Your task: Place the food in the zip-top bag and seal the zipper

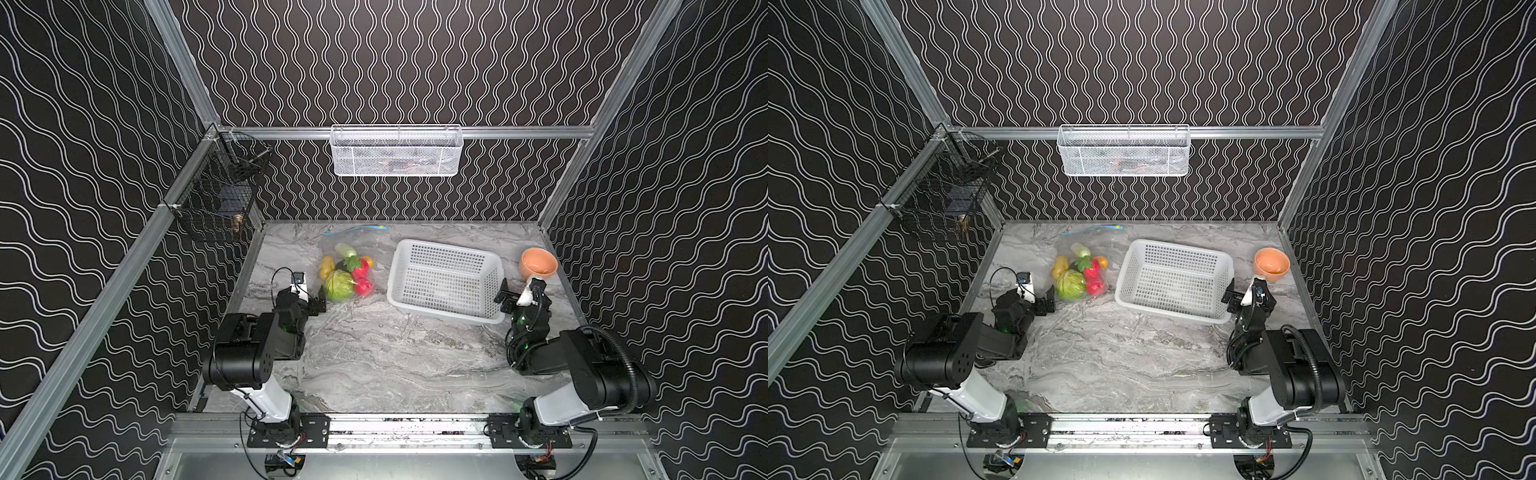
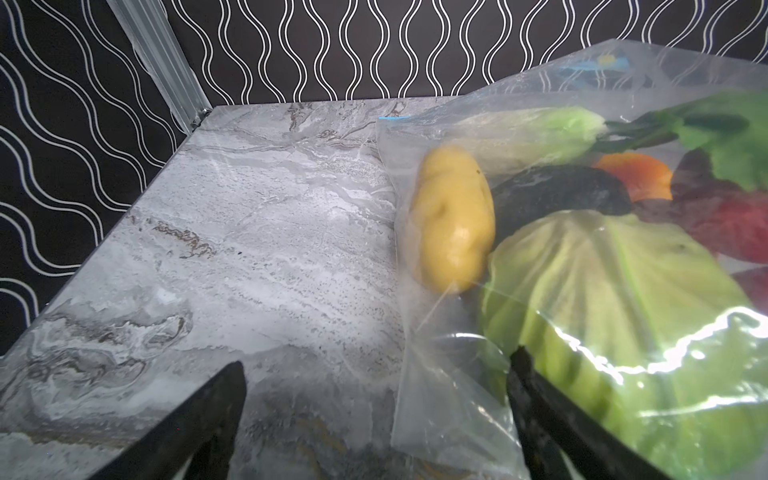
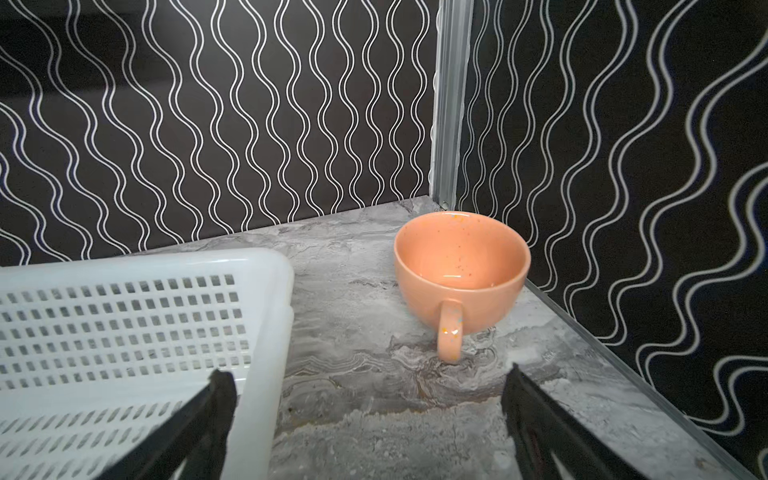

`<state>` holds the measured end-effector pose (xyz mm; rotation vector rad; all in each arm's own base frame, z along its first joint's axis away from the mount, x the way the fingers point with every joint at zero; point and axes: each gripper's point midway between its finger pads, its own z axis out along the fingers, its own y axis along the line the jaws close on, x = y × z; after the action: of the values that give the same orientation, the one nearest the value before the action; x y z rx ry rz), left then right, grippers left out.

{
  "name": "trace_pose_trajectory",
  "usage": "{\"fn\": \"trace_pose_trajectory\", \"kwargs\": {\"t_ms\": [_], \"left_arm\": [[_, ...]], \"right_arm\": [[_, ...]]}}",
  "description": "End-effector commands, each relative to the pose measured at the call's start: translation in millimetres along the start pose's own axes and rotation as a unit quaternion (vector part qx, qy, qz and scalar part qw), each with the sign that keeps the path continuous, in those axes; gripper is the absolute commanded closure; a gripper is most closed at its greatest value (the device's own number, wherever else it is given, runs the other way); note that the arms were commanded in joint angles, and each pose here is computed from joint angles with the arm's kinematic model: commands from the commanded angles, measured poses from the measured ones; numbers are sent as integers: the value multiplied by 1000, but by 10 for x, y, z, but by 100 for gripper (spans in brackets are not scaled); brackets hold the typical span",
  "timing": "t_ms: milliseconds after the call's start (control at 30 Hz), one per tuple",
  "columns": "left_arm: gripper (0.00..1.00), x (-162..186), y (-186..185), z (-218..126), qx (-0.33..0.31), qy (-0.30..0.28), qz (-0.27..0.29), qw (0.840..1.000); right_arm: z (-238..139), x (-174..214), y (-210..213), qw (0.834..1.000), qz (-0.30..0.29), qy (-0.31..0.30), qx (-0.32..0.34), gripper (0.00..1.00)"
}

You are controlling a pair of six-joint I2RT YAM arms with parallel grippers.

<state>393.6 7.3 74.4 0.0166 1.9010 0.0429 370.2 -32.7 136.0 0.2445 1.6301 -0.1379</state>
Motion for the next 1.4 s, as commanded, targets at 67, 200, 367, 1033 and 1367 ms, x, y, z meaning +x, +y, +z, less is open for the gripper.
{"fn": "trace_pose_trajectory", "kwargs": {"t_ms": [67,200,367,1033,1367], "left_arm": [[1,-39,-70,15,3,-4,13,1000],[1,-41,-71,18,2,-4,14,1000],[1,-44,-74,18,2,-4,15,1000],[1,-42,-77,18,2,-4,15,1000],[1,-42,-72,18,1,-4,15,1000]], "right_arm": [[57,169,78,998,-12,42,-35,1],[114,199,95,997,-4,57,-59,1],[124,205,91,996,-1,60,-66,1],[108,182,76,997,-6,52,-64,1],[110,179,78,997,-6,52,-64,1]]}}
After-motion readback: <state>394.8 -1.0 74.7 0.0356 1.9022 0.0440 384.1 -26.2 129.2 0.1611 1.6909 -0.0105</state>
